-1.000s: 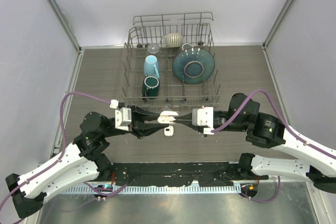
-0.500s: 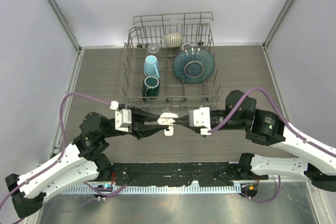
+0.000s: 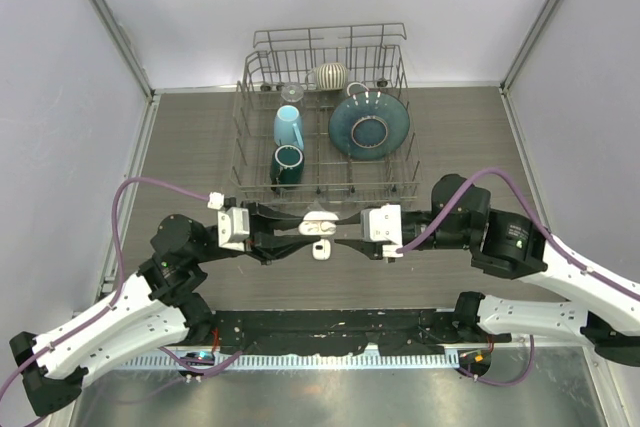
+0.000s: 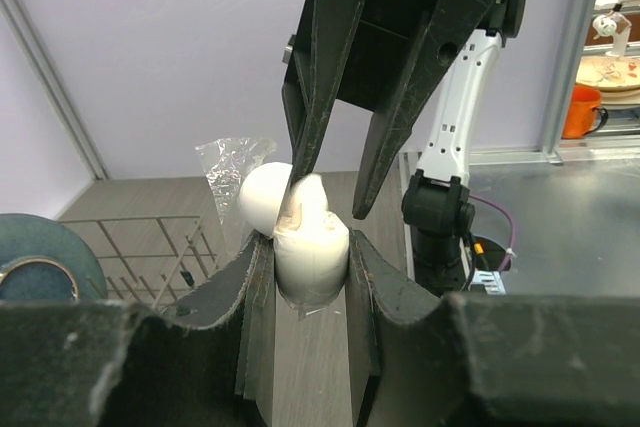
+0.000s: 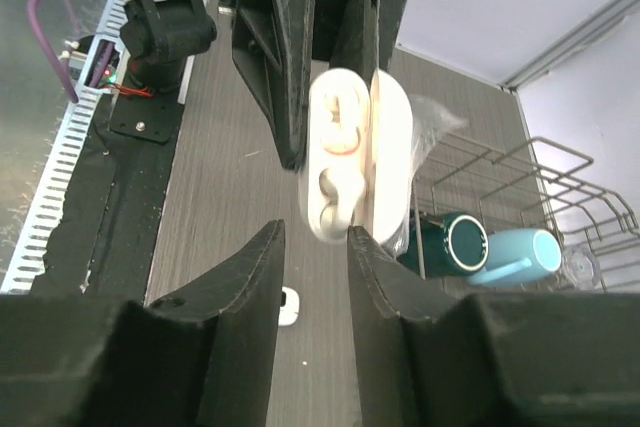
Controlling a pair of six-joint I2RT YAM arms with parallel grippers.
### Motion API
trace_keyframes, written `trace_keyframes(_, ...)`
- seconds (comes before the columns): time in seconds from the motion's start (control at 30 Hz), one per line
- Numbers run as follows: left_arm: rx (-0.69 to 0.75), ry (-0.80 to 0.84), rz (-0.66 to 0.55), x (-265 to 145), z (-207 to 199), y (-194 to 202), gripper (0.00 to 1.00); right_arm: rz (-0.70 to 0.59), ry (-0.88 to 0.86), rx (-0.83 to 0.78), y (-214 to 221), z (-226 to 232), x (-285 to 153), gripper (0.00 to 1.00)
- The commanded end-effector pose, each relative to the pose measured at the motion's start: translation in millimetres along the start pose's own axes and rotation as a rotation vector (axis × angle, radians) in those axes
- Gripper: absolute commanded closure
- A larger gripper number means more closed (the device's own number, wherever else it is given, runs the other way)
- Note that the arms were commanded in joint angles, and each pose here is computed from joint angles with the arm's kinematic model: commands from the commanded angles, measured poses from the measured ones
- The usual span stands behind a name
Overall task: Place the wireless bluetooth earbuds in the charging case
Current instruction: Place the earbud in the charging case, then close the charging case.
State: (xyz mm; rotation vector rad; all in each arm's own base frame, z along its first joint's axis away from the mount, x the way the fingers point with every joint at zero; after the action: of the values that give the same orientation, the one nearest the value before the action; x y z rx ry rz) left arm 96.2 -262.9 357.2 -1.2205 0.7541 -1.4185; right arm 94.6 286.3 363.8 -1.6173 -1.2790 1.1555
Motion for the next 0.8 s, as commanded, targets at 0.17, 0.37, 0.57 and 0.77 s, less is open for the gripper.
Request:
trace_keyframes(0.17, 0.079, -0.044, -0.087, 1.7, 11.3, -25.6, 1.00, -0.082, 0.138, 0.008, -15.7, -16.5, -15.7, 0.58)
trace_keyframes(0.37, 0.073, -0.067, -0.070, 2.8, 15.3, -17.1, 1.00, -0.120, 0.211, 0.027, -23.2, -27.1, -21.3, 0.57)
trace_keyframes(0.57, 0.072, -0.139, -0.021, 0.9, 25.9, 5.9, 1.00, -0.360, 0.685, 0.297, -54.9, -91.3, -75.0, 0.43)
trace_keyframes(0.77, 0.083, -0.115, -0.049, 4.1, 22.8, 6.7, 1.00, -0.204, 0.940, 0.640, -28.9, -130.5, -47.4, 0.43)
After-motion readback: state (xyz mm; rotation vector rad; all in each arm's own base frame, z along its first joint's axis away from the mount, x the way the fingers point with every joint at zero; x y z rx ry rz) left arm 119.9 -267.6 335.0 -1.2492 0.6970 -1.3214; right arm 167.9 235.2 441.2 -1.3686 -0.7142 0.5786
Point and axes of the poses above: each gripper's point midway between its finger pads, its own x axis out along the fingers, its own z axis along the line the jaws close on, y = z × x, the point moved 1 cm from there along -x, back along the fingers, and after that the axes turned 9 degrees about x, right-handed, at the moved point
